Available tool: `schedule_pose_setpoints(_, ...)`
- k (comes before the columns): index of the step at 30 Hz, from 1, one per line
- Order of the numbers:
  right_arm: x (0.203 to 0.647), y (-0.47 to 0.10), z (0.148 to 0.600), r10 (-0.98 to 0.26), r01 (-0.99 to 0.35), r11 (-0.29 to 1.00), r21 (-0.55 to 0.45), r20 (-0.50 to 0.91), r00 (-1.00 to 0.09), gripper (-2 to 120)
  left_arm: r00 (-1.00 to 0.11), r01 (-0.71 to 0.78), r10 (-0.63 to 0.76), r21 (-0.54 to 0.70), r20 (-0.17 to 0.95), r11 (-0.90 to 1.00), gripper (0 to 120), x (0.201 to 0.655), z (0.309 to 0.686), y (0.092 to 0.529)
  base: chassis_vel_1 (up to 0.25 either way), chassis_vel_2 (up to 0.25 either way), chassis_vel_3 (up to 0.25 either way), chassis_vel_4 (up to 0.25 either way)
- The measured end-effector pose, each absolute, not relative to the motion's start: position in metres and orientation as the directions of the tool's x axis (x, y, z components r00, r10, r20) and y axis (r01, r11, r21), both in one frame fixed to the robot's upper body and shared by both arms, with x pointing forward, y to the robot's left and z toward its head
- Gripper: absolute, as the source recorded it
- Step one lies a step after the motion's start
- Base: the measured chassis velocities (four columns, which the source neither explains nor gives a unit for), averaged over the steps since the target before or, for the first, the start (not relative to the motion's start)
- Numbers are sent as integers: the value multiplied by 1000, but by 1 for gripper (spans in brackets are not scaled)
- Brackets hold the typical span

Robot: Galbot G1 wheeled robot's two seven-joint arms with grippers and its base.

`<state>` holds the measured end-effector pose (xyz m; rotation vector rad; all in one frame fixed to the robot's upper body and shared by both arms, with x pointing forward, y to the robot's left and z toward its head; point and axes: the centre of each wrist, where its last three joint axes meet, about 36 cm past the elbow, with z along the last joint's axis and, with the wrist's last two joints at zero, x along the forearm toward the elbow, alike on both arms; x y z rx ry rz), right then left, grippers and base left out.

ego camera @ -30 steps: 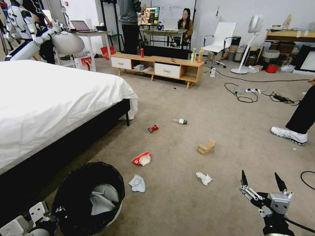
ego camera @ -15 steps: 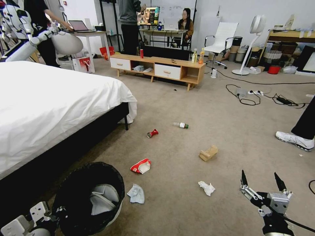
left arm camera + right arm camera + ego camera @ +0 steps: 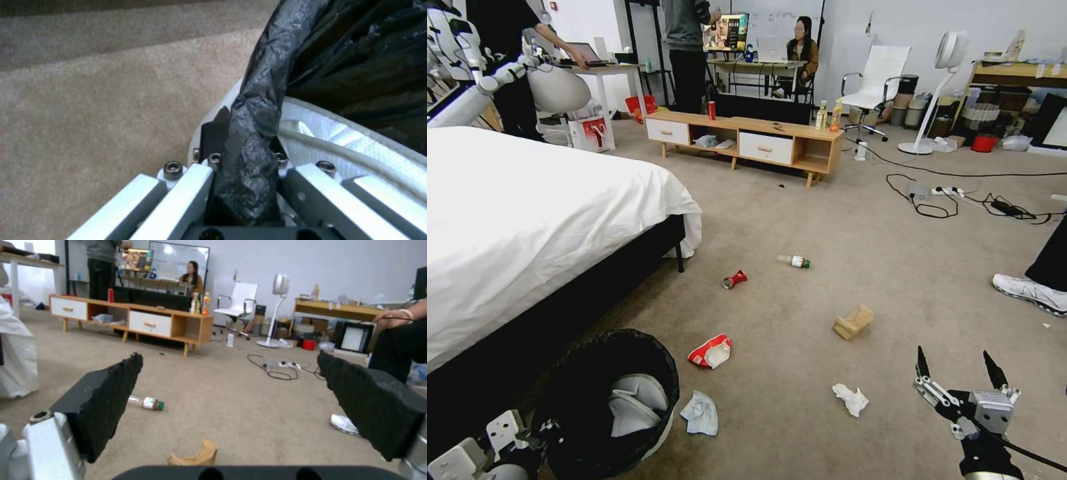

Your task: Pick up the trash bin and place the garbage on the floor into it.

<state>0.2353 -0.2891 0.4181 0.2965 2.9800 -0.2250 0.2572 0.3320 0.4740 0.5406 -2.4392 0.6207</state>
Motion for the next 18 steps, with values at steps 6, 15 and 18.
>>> schedule_pose_setpoints(6, 236, -289, 417, 186, 206, 970, -132, -152, -971, 100, -763, -495, -237, -308, 602, 812, 2, 257, 475, 332, -50, 61, 50, -66)
schedule_pose_setpoints(15, 237, -289, 417, 180, 202, 970, -133, -160, -971, 100, -764, -493, -237, -307, 600, 814, 2, 256, 476, 331, -5, 2, 2, -7)
schedule_pose_setpoints(18, 237, -289, 417, 179, 201, 970, -134, -160, -971, 100, -764, -494, -237, -307, 601, 814, 2, 255, 476, 332, 0, 0, 0, 0)
